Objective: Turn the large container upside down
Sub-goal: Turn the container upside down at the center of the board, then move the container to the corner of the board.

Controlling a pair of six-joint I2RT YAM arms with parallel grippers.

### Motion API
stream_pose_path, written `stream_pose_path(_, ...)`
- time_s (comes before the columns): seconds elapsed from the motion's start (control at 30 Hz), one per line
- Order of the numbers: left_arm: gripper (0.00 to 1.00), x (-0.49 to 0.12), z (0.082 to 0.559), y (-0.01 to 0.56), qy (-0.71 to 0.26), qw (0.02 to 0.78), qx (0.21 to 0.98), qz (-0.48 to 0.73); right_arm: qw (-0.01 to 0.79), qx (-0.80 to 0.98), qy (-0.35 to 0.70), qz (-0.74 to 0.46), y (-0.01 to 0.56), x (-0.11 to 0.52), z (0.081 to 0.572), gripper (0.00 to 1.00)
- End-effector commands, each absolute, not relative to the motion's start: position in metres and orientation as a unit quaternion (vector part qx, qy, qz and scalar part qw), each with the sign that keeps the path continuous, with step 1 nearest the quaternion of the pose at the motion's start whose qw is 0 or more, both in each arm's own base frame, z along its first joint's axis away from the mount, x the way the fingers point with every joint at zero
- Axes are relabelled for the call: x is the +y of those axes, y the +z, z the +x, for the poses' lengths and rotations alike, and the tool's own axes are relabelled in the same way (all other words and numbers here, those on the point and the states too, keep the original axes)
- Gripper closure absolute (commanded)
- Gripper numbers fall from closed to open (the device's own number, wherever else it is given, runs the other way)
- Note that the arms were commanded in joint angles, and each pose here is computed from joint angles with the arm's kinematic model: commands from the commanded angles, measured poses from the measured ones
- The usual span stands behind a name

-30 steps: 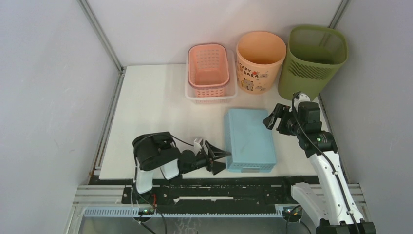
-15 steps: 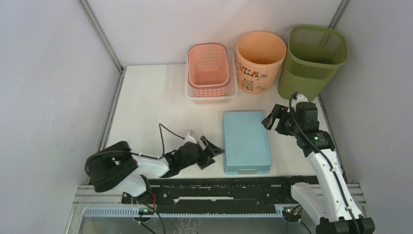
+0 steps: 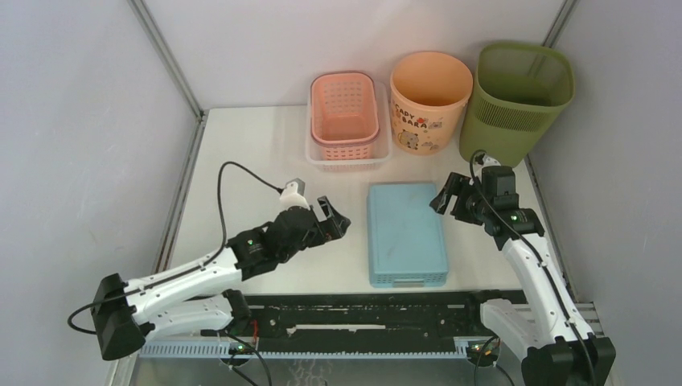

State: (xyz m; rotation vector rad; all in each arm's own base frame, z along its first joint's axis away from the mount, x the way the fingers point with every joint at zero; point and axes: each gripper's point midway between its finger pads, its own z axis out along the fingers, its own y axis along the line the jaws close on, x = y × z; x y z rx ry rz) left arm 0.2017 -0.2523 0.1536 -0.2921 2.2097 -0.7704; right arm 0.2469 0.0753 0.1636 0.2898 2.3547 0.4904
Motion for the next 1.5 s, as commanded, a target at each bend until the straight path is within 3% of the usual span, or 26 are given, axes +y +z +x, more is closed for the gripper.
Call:
stream_pose_path(0.0, 0.0, -0.237, 0.211, 0.18, -0.256, 0.426, 0.866, -0.061, 0.377, 0.897, 0.19, 0.133, 0.167, 0.072, 0.263, 0.16)
stream_pose_path(0.07, 0.0, -0.246, 0.212, 0.191, -0.283, 0.429, 0.857, -0.044, 0.382, 0.894, 0.178, 0.15, 0.163, 0.067, 0.267, 0.27)
stream_pose_path(0.17, 0.0, -0.252, 0.215, 0.21, -0.307, 0.448, 0.839, -0.022, 0.388, 0.891, 0.161, 0.172, 0.153, 0.059, 0.272, 0.63)
stream_pose_path(0.27, 0.0, -0.25, 0.215, 0.229, -0.312, 0.467, 0.827, -0.003, 0.383, 0.892, 0.139, 0.196, 0.138, 0.048, 0.275, 0.72)
stream_pose_path(0.47, 0.0, -0.249, 0.212, 0.237, -0.312, 0.47, 0.826, 0.013, 0.363, 0.892, 0.128, 0.237, 0.102, 0.037, 0.278, 0.69)
stream_pose_path(0.67, 0.0, -0.243, 0.211, 0.231, -0.303, 0.467, 0.831, 0.008, 0.321, 0.906, 0.147, 0.232, 0.066, 0.047, 0.279, 0.49)
stream_pose_path(0.73, 0.0, -0.237, 0.21, 0.227, -0.298, 0.47, 0.831, -0.002, 0.311, 0.908, 0.169, 0.223, 0.059, 0.058, 0.28, 0.46)
stream_pose_path(1.47, 0.0, -0.179, 0.195, 0.187, -0.257, 0.467, 0.843, -0.076, 0.255, 0.919, 0.297, 0.039, 0.069, 0.274, 0.322, 0.44)
